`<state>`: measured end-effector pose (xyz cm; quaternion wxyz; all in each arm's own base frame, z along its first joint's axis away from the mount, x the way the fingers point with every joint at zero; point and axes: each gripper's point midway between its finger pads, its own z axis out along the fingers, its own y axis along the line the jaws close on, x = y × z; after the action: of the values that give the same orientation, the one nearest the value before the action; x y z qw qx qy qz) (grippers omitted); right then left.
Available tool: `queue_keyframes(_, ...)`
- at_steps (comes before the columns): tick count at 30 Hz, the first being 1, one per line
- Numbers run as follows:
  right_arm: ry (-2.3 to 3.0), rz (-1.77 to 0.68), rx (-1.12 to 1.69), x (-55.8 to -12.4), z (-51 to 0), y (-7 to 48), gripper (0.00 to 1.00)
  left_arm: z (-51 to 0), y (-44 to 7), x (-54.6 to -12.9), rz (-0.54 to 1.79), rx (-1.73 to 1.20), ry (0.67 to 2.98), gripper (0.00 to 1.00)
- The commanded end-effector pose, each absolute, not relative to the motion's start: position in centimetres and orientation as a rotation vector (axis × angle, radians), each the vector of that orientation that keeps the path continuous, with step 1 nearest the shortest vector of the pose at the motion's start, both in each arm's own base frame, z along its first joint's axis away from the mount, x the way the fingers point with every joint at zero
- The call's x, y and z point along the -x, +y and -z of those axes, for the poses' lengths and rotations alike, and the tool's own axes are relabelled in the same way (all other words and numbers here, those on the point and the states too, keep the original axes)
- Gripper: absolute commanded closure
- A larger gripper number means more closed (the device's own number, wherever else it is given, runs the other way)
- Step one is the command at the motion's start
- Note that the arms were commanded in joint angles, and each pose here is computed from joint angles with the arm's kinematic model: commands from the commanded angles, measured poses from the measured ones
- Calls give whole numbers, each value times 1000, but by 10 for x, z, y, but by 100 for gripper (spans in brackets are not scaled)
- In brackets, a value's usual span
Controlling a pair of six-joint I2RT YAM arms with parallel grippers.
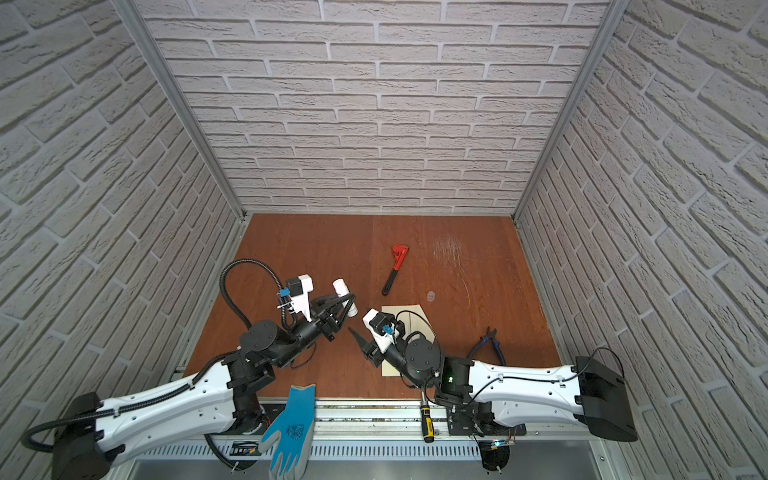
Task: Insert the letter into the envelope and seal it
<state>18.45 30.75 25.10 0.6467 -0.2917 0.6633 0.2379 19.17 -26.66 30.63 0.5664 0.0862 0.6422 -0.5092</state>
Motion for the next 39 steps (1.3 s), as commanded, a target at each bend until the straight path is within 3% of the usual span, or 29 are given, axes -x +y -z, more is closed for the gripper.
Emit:
queue_keyframes(1, 1440, -567, 575, -188, -281, 311, 43, -330, -264, -185, 1281, -187, 1398, 100)
queue_keyframes(8, 1450, -554, 573, -192, -280, 320, 54, -327, -266, -183, 1293, -200, 1390, 100)
queue_keyframes(15, 1468, -528, 537, -197, -282, 317, 57, -322, -267, -183, 1289, -209, 1400, 100)
queue_keyframes(25, 1497, -518, 530, -200, -279, 319, 76, -316, -273, -184, 1298, -221, 1411, 100)
queue_keyframes(30, 1516, -515, 537, -200, -277, 319, 76, -315, -274, -184, 1296, -222, 1412, 100)
queue_keyframes(36, 1533, -574, 564, -193, -279, 322, 93, -314, -275, -182, 1289, -248, 1409, 100)
queue_keyframes(39, 1547, -642, 598, -184, -281, 324, 94, -313, -273, -176, 1280, -294, 1391, 100)
